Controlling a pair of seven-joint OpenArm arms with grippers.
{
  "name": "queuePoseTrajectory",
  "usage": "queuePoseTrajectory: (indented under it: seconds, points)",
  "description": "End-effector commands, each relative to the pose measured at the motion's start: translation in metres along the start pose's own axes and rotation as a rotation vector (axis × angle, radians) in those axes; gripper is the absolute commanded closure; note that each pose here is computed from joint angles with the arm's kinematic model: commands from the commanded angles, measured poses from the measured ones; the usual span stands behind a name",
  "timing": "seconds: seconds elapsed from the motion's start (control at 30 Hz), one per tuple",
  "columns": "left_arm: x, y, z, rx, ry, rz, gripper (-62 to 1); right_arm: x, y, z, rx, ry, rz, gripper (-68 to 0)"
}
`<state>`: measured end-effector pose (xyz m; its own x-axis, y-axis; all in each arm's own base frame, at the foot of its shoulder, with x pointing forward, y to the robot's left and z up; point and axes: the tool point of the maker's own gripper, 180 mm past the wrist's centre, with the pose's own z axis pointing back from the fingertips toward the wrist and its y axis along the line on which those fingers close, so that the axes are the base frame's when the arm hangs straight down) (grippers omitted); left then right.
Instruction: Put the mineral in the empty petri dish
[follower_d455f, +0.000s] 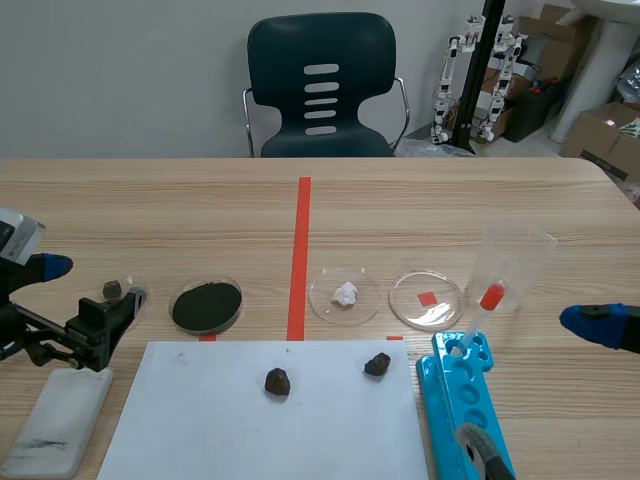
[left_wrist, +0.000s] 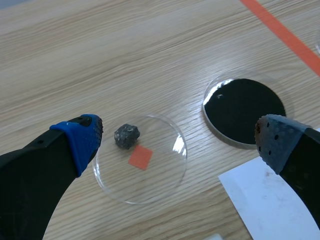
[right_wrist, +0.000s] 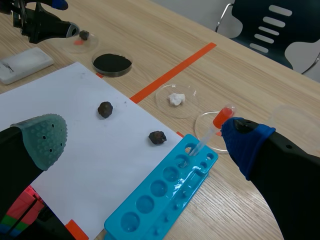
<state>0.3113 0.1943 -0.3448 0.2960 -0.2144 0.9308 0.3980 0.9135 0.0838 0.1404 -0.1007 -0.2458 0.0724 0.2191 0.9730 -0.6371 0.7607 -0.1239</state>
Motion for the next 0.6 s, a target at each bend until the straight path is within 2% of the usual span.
queuePoseTrajectory:
  seconds: [0.0,0.17,0.57]
  points:
    - [0.0119,0.0019,0.0027,-0.004,-0.033,-0.022,-62.3,0.0076,-0.0008,-0.0012,-0.003,-0.030,-0.003,-65.3]
    - [0.0191,-0.0052,0.0058,-0.025,-0.048,-0.037,-62.3,0.0076,-0.0008,-0.0012,-0.003,-0.030,-0.003,-65.3]
    - [0.0190,-0.0053,0.0057,-0.024,-0.048,-0.037,-62.3,0.0076,-0.0008,-0.0012,-0.003,-0.030,-0.003,-65.3]
